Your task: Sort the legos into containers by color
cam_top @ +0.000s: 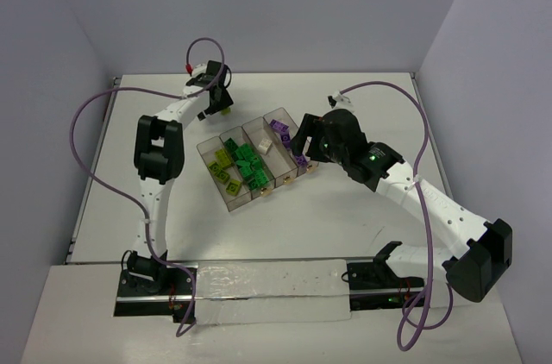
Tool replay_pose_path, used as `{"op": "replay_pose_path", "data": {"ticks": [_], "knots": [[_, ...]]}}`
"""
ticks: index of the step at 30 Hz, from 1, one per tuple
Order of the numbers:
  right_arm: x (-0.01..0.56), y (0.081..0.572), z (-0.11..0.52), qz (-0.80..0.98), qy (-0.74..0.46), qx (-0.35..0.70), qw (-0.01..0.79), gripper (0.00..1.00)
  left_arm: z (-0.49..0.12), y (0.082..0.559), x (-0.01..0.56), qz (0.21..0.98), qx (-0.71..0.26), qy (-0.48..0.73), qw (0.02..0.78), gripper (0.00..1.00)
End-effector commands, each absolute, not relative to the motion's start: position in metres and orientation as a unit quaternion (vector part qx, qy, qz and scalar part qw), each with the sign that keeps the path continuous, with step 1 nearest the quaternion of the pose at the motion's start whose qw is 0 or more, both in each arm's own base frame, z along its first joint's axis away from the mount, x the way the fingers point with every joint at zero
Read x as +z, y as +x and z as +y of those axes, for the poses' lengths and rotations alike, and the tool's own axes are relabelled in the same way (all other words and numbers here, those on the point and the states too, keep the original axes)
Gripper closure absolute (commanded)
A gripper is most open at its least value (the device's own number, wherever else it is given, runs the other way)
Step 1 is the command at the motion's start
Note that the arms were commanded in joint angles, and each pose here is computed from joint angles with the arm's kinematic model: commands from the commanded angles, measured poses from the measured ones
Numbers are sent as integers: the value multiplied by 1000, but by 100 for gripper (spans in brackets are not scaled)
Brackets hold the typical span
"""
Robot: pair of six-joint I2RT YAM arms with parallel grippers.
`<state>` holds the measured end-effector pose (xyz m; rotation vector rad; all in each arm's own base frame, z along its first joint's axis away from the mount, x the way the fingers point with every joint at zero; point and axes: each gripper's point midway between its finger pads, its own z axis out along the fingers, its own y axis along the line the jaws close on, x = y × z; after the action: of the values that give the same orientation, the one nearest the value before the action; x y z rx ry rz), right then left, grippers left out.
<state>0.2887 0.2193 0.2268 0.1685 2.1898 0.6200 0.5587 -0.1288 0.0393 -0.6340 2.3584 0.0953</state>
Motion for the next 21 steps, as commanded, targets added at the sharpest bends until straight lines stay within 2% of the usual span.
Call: {"op": "replay_pose_path", "data": {"ticks": [1,5,13,21], "knots": [[249,291,223,851,73,276,440,21,-105,543,77,899,73,-239,359,17],[250,289,222,850,73,279,441,21,-89,522,77,903,105,-229,347,17],[255,285,224,845,72,289,443,21,-76,500,100,901,110,-224,356,16],[260,281,229,843,67,295,444,21,-101,512,144,892,24,-222,393,15]]}}
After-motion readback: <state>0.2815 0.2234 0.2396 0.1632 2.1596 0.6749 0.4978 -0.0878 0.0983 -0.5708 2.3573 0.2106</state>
